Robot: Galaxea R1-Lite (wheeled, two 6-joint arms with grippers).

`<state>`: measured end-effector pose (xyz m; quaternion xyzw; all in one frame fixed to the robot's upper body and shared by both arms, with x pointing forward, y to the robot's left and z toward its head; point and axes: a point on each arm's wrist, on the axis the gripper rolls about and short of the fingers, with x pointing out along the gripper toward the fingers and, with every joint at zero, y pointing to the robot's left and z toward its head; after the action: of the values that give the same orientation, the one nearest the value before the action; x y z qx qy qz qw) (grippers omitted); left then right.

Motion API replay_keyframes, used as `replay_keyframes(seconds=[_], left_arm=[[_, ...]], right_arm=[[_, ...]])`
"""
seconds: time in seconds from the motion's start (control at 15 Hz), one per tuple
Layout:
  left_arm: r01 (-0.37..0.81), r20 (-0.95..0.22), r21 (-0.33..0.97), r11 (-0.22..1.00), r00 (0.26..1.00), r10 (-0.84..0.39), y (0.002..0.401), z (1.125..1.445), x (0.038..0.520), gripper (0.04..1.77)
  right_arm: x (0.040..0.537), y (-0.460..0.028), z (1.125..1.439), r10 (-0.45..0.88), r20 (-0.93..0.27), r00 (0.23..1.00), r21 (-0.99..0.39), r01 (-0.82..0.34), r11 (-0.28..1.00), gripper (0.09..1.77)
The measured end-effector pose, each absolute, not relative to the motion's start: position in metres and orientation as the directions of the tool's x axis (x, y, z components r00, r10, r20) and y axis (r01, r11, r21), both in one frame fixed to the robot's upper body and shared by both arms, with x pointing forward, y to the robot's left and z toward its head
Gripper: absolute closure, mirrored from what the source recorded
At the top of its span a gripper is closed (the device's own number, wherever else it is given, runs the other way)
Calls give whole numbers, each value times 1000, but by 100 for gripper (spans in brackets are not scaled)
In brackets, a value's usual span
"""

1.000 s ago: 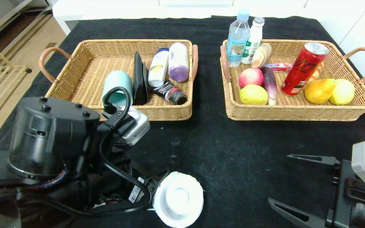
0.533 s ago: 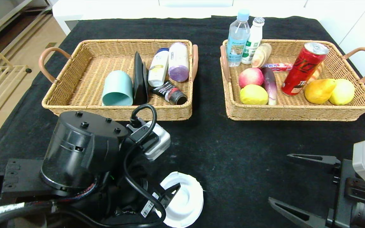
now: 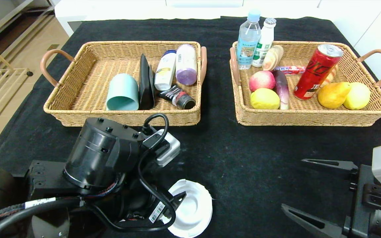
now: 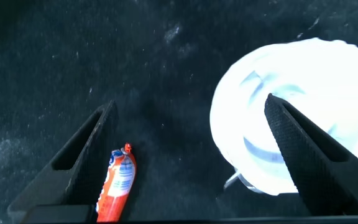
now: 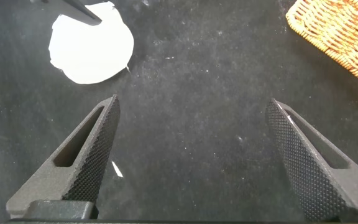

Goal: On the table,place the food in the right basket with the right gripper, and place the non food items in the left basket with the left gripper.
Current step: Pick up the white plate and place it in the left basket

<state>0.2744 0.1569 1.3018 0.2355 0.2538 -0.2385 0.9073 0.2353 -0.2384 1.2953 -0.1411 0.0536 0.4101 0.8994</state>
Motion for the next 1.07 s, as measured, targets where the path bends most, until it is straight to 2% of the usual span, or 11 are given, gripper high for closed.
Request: replay_keyframes(seconds=[0.47,0.53,0.67,0.93,1.0,1.07], left_arm=[[557,-588,312,770,750,-304,153,1297,278,10],[559,-590,313,768,748,-304,153,1296,278,32],[559,-591,313,768,748,-303,153,1295,278,63],[559,-591,312,768,747,-303,153,1295,279,108],[559,-591,313,768,747,-303,152,1295,279,164],[559,-591,312,768,748,-304,152,1294,279,169]], right_arm=[[235,-238,1295,722,-215,657,-210,-753,623,15],[235,-238,1295,722,-215,657,-209,-754,623,15],[236,-238,1294,722,-216,657,-209,-754,623,15],[236,-238,1294,722,-219,657,-208,-754,623,15],[236,-238,1294,722,-219,656,-208,-754,623,15],[236,-238,1294,722,-220,656,-207,-755,622,15]])
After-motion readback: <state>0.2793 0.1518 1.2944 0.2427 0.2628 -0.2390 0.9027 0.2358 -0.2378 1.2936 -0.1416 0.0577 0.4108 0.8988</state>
